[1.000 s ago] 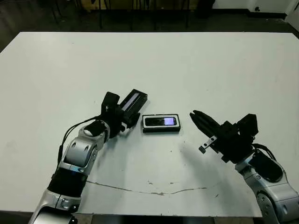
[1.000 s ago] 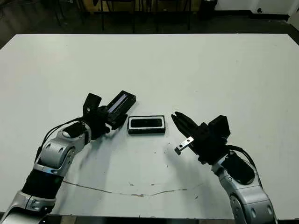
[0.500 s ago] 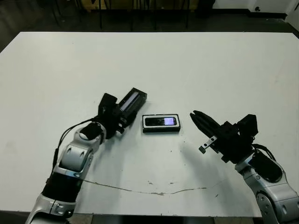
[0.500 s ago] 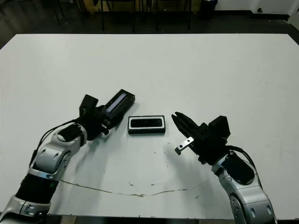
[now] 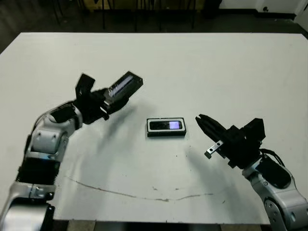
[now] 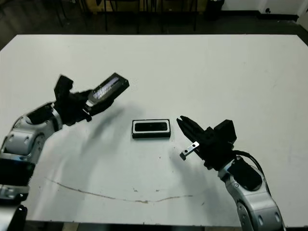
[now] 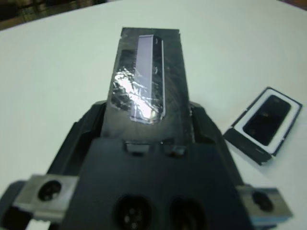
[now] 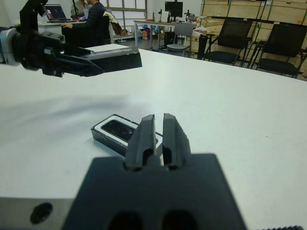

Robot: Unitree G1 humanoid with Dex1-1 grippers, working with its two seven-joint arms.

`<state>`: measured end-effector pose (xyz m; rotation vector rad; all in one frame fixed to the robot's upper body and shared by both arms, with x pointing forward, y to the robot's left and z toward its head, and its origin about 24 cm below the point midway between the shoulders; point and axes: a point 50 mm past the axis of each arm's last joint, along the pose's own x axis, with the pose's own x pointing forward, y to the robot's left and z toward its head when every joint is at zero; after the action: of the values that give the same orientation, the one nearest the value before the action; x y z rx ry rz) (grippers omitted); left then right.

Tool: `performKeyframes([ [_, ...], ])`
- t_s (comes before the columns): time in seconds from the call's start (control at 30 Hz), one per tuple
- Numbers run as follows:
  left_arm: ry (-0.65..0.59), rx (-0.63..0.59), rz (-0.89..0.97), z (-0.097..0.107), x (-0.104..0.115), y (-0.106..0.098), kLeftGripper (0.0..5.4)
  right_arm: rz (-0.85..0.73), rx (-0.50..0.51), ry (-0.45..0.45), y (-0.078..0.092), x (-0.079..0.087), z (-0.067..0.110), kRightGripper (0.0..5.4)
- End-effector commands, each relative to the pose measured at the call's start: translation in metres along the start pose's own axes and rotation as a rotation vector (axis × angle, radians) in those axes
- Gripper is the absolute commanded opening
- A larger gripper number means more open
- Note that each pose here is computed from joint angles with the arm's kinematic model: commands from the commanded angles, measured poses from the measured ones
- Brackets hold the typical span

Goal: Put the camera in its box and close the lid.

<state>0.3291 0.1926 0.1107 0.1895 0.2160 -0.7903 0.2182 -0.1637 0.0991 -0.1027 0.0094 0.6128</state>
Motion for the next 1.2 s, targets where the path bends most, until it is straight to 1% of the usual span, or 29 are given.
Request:
performKeyframes([
  [0.03,0.052,0.01,-0.11,-0.004,0.001,0.006,2.79,-0.021,0.002,0.036,-0.004,-0.004,-0.004,0.0],
  [0.23,0.135,0.013,-0.32,-0.006,0.012,0.007,2.79,-0.053,-0.032,0.04,-0.012,-0.004,0.0,0.0],
  [0.37,0.192,-0.026,-0.468,-0.008,0.018,0.004,2.79,-0.063,-0.008,0.026,-0.016,-0.004,0.001,0.0],
  [0.47,0.204,-0.034,-0.536,-0.011,0.023,0.0,2.79,-0.059,-0.001,0.017,-0.018,-0.004,0.001,0.0],
  [0.67,0.205,-0.048,-0.579,-0.016,0.029,-0.005,2.79,-0.046,0.006,0.0,-0.019,-0.004,-0.001,0.0],
  [0.87,0.18,-0.067,-0.602,-0.021,0.034,-0.011,2.79,-0.045,0.015,0.014,-0.02,-0.005,-0.002,0.0],
  [1.1,0.188,-0.059,-0.63,-0.025,0.037,-0.019,2.79,-0.043,-0.003,0.012,-0.02,-0.006,-0.002,0.0],
  [1.2,0.191,-0.034,-0.658,-0.026,0.039,-0.023,2.79,-0.043,-0.003,0.008,-0.02,-0.006,-0.002,0.0],
])
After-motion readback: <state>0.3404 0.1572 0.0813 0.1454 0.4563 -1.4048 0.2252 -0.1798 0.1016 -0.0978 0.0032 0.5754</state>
